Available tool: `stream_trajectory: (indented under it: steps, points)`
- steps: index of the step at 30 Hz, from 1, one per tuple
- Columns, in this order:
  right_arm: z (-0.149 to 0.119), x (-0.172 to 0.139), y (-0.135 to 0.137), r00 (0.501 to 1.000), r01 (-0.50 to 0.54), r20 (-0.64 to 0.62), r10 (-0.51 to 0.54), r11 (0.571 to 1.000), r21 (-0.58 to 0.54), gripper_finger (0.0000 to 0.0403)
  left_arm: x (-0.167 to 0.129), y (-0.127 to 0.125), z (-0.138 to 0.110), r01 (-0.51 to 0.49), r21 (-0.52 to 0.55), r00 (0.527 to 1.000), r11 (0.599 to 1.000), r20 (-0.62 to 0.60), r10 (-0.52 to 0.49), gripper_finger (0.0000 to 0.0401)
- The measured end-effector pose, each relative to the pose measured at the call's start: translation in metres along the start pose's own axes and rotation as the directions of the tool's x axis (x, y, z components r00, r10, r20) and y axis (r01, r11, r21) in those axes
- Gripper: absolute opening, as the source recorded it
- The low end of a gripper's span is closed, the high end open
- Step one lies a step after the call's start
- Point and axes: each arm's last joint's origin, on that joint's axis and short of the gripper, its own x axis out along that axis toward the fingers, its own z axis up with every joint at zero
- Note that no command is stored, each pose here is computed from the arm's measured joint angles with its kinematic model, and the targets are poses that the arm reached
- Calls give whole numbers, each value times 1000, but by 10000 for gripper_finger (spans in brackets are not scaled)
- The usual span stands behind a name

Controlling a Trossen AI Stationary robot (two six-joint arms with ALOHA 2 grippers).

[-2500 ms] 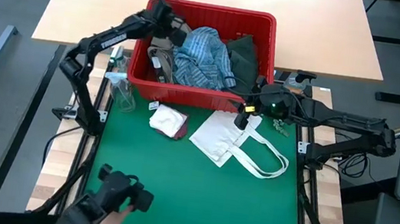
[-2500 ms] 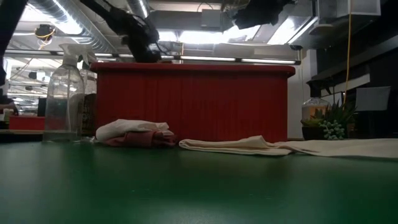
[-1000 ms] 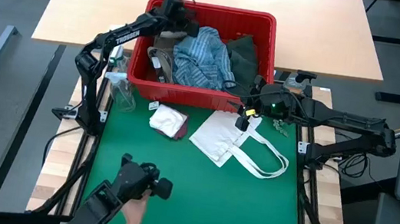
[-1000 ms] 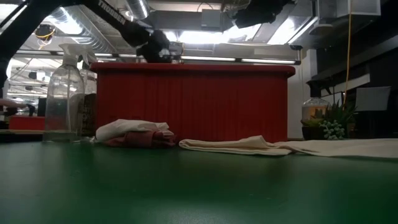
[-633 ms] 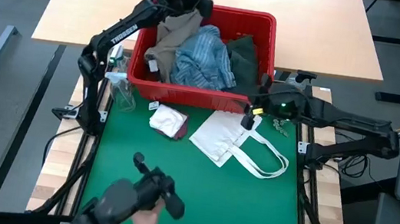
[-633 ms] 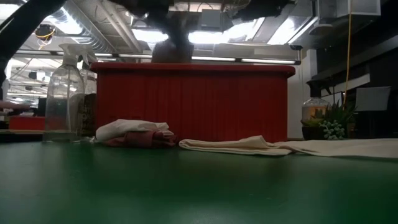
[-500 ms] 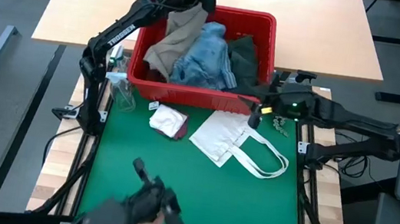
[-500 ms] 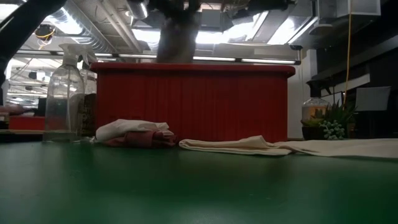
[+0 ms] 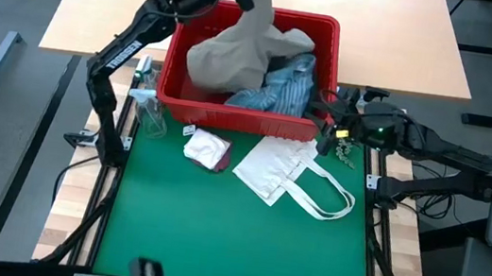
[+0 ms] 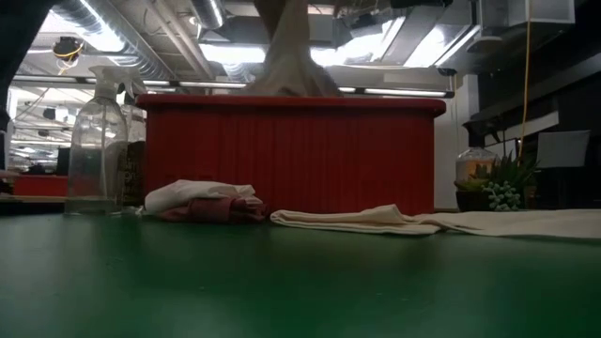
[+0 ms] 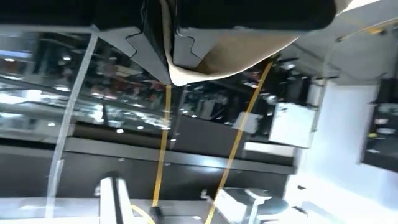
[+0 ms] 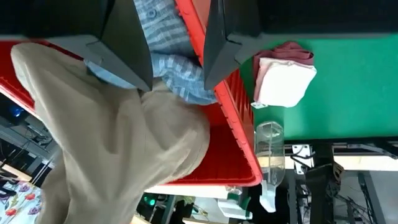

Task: Fold Laundry from Bin
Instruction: Remove the gray shorts from the red bin

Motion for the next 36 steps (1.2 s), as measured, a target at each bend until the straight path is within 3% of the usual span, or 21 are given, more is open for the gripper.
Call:
stream_trajectory:
  steps: [4,10,13,18,20,25,31,33,36]
  points:
    - [-2,1,0,1000,24,-18,-24,1000,-6,143,-13,-20,14,54,-16,998,998,28,-53,0]
    - [-3,3,-3,987,150,-48,-151,989,-15,143,-31,-42,33,116,-38,991,993,70,-113,0]
    - [-6,9,0,989,127,-76,-129,991,-30,143,-36,-51,37,145,-49,987,988,80,-141,0]
    - [-6,17,8,996,-57,-68,55,998,-22,143,-42,-66,50,225,-55,957,973,203,-209,0]
    - [-7,19,10,994,-84,-78,82,996,-23,143,-46,-71,56,275,-49,932,960,260,-253,0]
    - [-7,22,9,996,-25,-85,20,998,-59,143,-51,-82,62,340,-48,892,939,333,-306,0]
    - [-9,22,3,977,173,-117,-181,982,-75,143,-57,-86,69,358,-52,880,932,352,-318,0]
    - [-10,22,4,976,169,-128,-174,985,-45,143,-58,-86,69,359,-52,880,932,353,-319,0]
    - [-15,22,7,984,64,-169,-64,998,-2,143,-57,-86,68,357,-54,883,933,344,-318,0]
